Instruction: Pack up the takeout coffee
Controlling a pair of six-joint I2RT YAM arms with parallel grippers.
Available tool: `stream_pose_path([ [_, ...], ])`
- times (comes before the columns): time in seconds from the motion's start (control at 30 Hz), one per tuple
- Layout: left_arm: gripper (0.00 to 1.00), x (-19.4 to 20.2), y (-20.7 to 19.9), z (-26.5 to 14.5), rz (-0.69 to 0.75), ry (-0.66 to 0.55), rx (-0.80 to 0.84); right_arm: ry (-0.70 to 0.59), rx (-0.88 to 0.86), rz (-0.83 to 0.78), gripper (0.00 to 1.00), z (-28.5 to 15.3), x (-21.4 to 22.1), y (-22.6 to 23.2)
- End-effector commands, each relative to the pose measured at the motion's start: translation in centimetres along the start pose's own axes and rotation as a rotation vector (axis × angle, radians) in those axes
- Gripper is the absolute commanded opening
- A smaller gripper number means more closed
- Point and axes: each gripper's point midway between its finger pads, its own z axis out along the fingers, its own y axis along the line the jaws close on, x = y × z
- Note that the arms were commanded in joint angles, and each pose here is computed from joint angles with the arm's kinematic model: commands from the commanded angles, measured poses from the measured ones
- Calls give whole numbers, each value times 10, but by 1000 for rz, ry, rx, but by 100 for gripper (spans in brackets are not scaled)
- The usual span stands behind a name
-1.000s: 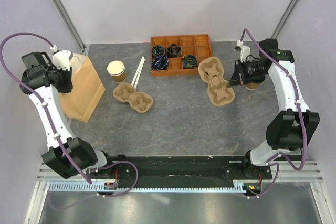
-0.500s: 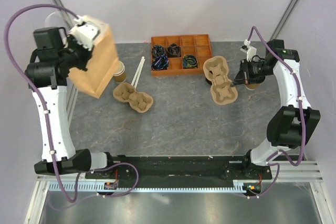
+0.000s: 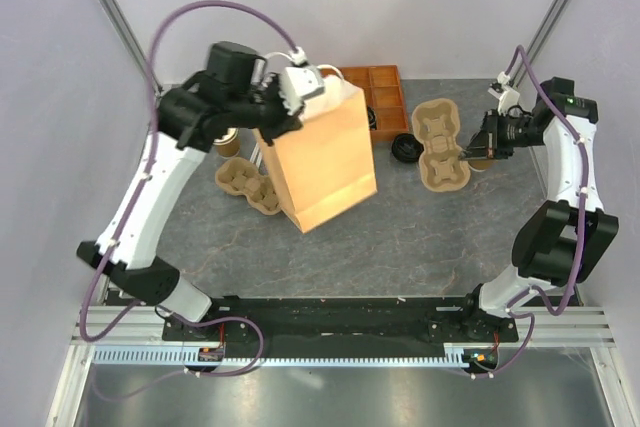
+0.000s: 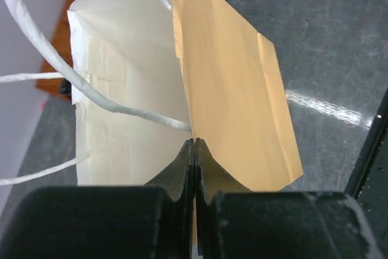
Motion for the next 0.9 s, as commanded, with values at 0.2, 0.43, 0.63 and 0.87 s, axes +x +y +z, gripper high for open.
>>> stream_pose_path([
  [0.2, 2, -15, -33, 73, 74, -22, 127, -36, -11, -26, 0, -26, 8, 6],
  [0.43, 2, 16, -49, 102, 117, 21, 177, -23, -18, -26, 0, -26, 14, 7],
  [0.63, 2, 50, -83, 112, 227, 10, 219, -2, -41, -25, 0, -24, 21, 11],
  [0.87, 8, 52, -83, 104, 239, 11, 194, -23, -47, -45, 0, -29, 14, 16],
])
